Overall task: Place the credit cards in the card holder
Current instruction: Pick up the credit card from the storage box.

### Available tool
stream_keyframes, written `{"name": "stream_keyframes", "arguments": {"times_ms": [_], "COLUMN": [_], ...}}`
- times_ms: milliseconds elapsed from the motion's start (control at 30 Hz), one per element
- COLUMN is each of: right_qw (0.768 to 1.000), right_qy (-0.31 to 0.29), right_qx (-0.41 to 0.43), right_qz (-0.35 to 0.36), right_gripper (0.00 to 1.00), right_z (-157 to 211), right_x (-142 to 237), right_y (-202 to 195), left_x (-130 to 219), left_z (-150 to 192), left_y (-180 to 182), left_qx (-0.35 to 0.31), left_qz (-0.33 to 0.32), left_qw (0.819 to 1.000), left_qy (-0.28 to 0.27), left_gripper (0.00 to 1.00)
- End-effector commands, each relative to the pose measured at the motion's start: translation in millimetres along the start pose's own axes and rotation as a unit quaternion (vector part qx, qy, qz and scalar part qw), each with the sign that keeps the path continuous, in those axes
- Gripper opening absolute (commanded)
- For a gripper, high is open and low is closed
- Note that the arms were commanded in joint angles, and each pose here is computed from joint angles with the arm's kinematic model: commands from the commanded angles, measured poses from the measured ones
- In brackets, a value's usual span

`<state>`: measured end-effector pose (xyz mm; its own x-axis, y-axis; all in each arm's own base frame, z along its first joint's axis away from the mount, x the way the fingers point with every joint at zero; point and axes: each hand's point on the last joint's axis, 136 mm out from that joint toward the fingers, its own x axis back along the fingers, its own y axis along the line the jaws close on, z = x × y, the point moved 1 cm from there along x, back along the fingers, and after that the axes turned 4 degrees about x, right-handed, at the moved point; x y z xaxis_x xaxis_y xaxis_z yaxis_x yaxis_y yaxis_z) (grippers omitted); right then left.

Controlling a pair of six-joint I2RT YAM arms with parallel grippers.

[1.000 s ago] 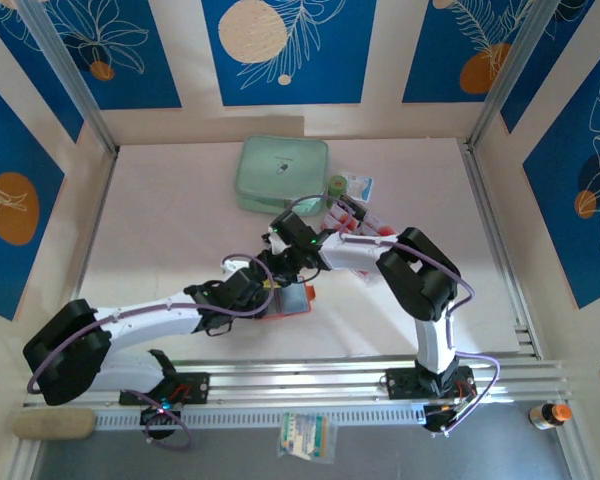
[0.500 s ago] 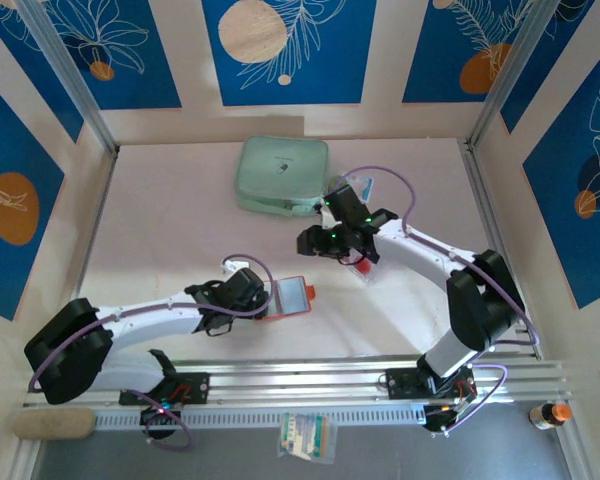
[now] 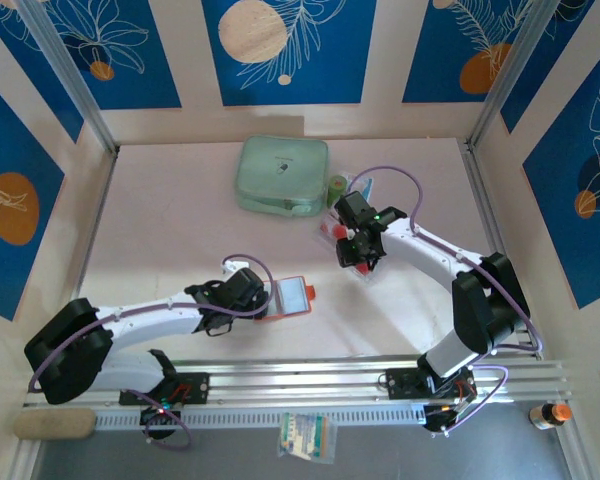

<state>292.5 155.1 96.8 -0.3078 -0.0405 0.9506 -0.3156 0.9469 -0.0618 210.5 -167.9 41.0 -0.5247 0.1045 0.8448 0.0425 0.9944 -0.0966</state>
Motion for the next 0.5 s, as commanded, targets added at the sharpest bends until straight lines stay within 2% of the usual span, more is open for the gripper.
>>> {"name": "stream_keyframes", "arguments": {"times_ms": [0, 467], "right_qw": [0.999, 0.997], "right_qy": [0.015, 0.042], "right_qx": [0.016, 0.034], "right_qz": [0.042, 0.059], "right_gripper": [0.47, 0.44], "right_z": [4.8, 7.8], "right_x": [-2.6, -26.7], "right_y": [-14.4, -8.3], "left_x": [-1.3, -1.6], "left_z": [1.0, 1.3], "left_y": [6.7, 7.0], "left_qx": [0.001, 0.002], "left_qz": [-0.013, -0.014], "left_qw": [1.000, 1.000], "left_qy": [0.001, 0.001], "left_gripper": [0.98, 0.98]}}
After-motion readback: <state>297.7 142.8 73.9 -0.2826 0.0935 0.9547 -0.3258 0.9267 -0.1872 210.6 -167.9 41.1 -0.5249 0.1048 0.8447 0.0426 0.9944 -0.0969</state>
